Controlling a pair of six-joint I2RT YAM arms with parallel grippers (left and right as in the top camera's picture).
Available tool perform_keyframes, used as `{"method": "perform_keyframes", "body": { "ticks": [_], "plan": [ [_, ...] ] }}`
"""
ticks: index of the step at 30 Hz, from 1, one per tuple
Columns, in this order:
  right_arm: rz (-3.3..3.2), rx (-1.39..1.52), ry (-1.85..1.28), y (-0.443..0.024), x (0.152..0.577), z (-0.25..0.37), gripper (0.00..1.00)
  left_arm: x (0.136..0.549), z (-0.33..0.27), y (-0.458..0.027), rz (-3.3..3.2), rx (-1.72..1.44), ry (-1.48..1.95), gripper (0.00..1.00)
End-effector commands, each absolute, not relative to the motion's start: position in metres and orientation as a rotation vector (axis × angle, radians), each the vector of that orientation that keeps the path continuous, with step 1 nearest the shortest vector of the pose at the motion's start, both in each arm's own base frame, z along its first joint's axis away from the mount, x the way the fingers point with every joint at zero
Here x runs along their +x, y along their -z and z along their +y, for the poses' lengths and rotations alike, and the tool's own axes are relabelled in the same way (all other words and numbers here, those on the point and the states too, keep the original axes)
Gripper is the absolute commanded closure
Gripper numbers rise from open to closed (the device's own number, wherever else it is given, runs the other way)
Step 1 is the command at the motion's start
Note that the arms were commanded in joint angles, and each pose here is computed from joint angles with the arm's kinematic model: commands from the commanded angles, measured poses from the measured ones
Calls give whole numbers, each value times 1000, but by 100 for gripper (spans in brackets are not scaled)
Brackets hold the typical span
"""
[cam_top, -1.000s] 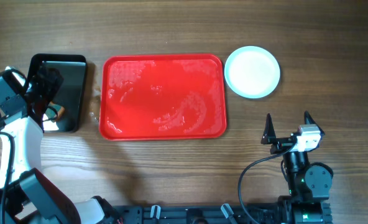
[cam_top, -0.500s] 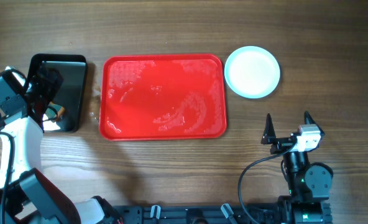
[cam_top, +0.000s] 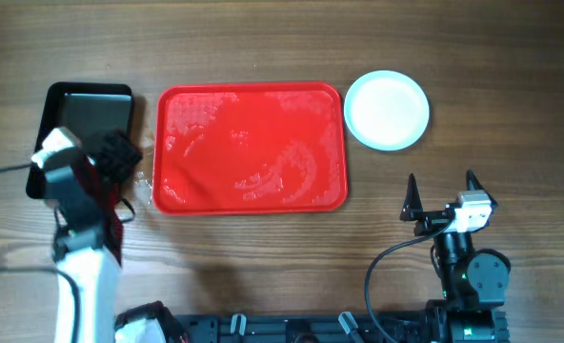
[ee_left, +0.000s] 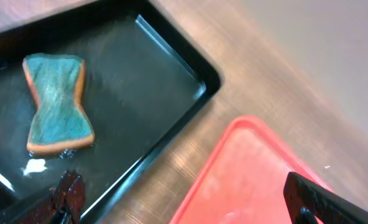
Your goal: Clean dirty plates on tray and stack at the side
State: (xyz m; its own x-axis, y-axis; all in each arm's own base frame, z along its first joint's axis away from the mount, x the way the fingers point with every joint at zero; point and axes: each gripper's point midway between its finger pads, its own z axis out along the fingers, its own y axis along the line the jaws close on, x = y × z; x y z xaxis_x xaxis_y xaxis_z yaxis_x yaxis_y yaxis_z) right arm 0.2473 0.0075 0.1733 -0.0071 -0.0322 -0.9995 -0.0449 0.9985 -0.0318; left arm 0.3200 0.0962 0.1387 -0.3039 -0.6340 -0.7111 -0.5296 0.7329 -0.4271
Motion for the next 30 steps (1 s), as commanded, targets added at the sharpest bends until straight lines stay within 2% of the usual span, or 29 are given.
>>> {"method": "perform_keyframes", "body": {
  "ticks": [1,5,9,14,21,26,30],
  "plan": [
    [1566,-76,3,-175,247,8,0,303,54,-160,1909,-539,132,0],
    [1566,-76,3,-176,247,8,0,279,5,-169,1790,-154,140,0],
    [1566,-76,3,-175,247,8,0,267,-12,-167,1731,-33,131,0],
    [1567,-75,2,-175,247,8,0,258,-12,-141,1722,-31,134,0],
    [1566,-76,3,-175,247,8,0,250,-12,-130,1765,-33,134,0],
    [1566,-75,2,-176,247,8,0,246,-18,-155,1653,-5,153,0],
    [1566,-76,3,-176,247,8,0,245,-22,-157,1645,5,169,0]
  ]
}}
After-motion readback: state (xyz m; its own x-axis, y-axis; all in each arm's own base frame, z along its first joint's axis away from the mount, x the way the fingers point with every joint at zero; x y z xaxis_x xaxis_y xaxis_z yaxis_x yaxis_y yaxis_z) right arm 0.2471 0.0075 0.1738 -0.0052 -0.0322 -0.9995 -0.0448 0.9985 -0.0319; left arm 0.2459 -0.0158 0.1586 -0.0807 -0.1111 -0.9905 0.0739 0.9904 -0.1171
